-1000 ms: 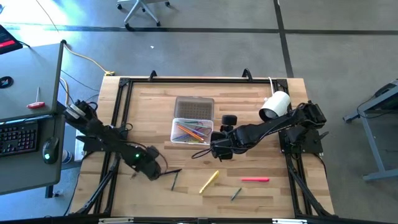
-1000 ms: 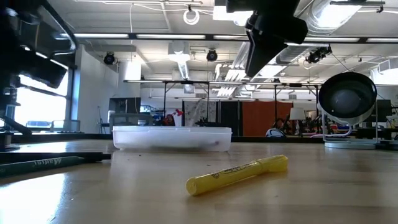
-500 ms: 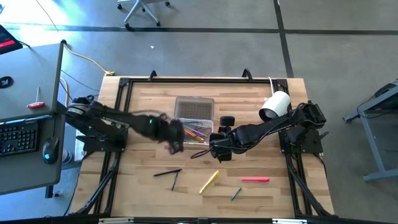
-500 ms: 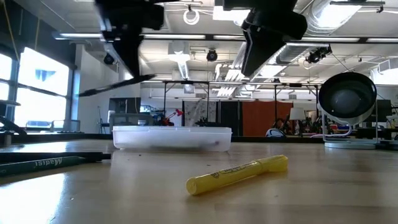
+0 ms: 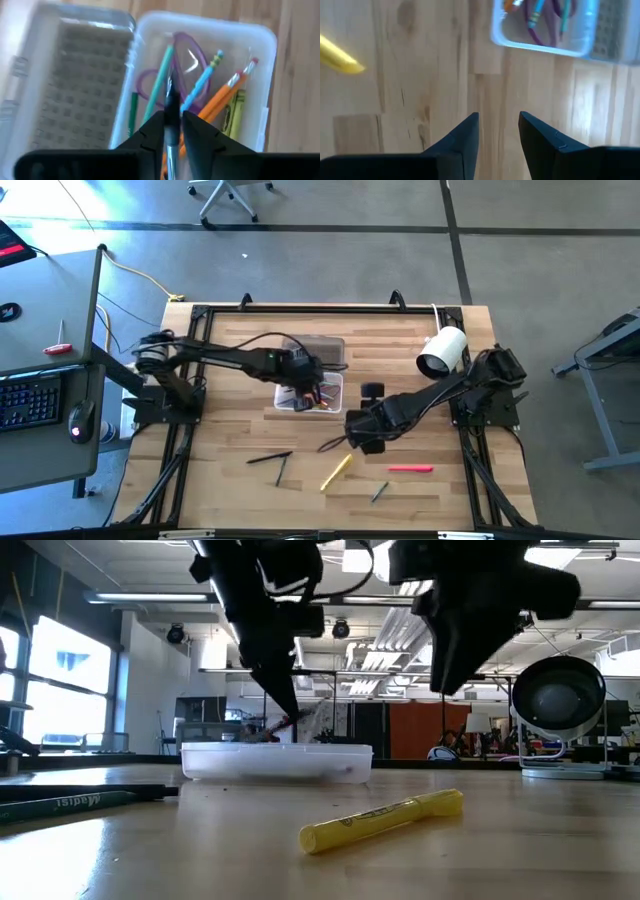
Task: Pick & place school supplies into a supply box
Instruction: Put the left black pen into the black box, then put the yellow pen into the black box
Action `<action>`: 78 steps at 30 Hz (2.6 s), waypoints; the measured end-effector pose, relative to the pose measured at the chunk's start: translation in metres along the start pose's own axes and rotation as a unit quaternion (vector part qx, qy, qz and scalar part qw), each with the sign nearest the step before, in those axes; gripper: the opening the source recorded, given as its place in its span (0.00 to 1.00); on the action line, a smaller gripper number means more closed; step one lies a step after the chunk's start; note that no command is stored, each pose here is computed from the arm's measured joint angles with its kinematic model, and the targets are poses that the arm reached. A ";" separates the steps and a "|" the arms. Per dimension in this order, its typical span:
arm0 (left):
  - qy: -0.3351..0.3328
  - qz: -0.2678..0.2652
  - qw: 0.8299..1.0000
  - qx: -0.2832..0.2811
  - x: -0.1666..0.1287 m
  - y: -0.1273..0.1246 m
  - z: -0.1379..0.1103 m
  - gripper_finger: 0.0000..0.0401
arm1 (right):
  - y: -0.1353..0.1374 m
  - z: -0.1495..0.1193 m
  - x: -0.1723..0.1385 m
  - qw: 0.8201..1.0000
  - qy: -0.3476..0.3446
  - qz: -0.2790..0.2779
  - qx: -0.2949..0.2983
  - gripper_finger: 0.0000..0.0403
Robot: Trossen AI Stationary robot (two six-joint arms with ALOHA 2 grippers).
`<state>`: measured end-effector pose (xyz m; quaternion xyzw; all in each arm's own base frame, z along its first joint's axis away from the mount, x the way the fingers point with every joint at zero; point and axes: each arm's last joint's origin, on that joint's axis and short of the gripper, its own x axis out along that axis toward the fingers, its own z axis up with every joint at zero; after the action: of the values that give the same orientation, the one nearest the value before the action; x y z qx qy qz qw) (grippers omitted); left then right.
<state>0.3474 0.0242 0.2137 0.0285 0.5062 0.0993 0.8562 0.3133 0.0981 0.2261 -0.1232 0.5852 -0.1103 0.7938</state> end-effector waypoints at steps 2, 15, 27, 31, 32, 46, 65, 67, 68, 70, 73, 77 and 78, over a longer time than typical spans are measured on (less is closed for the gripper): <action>0.008 -0.002 1.000 0.003 0.007 -0.002 -0.001 0.30 | 0.008 -0.004 0.008 1.000 -0.011 0.009 -0.026 0.29; 0.022 -0.022 1.000 0.005 -0.020 0.001 0.023 0.45 | 0.045 -0.003 0.041 0.937 -0.228 0.221 -0.148 0.29; 0.089 -0.043 0.995 -0.001 -0.140 0.021 0.059 0.37 | 0.053 -0.044 0.073 0.863 -0.385 0.300 -0.129 0.29; 0.114 -0.045 0.993 0.000 -0.176 0.027 0.056 0.34 | 0.055 -0.043 0.077 0.862 -0.380 0.314 -0.114 0.29; 0.106 -0.043 0.993 -0.002 -0.181 0.028 0.057 0.33 | 0.058 -0.041 0.080 0.862 -0.382 0.312 -0.119 0.29; 0.020 -0.112 0.993 -0.015 -0.261 0.020 0.009 0.19 | 0.071 -0.026 0.115 0.869 -0.368 0.291 -0.155 0.23; -0.072 -0.045 0.993 -0.082 -0.223 -0.012 -0.087 0.15 | 0.087 -0.046 0.146 0.912 -0.317 0.236 -0.110 0.31; -0.071 -0.044 0.993 -0.083 -0.217 -0.013 -0.089 0.17 | 0.086 -0.045 0.146 0.913 -0.315 0.237 -0.104 0.31; -0.066 -0.043 0.994 -0.082 -0.214 -0.014 -0.090 0.17 | 0.085 -0.045 0.147 0.914 -0.313 0.239 -0.099 0.31; -0.077 -0.046 0.993 -0.082 -0.211 -0.015 -0.088 0.17 | 0.084 -0.045 0.147 0.914 -0.311 0.245 -0.088 0.31; -0.084 -0.048 0.993 -0.075 -0.207 -0.017 -0.088 0.17 | 0.082 -0.043 0.148 0.911 -0.316 0.246 -0.099 0.27; -0.116 -0.056 0.989 -0.067 -0.208 -0.018 -0.081 0.15 | 0.077 -0.041 0.151 0.909 -0.326 0.243 -0.094 0.13; -0.127 -0.059 0.988 -0.068 -0.209 -0.019 -0.079 0.14 | 0.075 -0.040 0.151 0.908 -0.331 0.243 -0.090 0.08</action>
<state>0.1833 -0.0396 0.3522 -0.0477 0.3866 0.0785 0.9176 0.3215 0.1177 0.0541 -0.0780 0.3084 0.1861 0.9296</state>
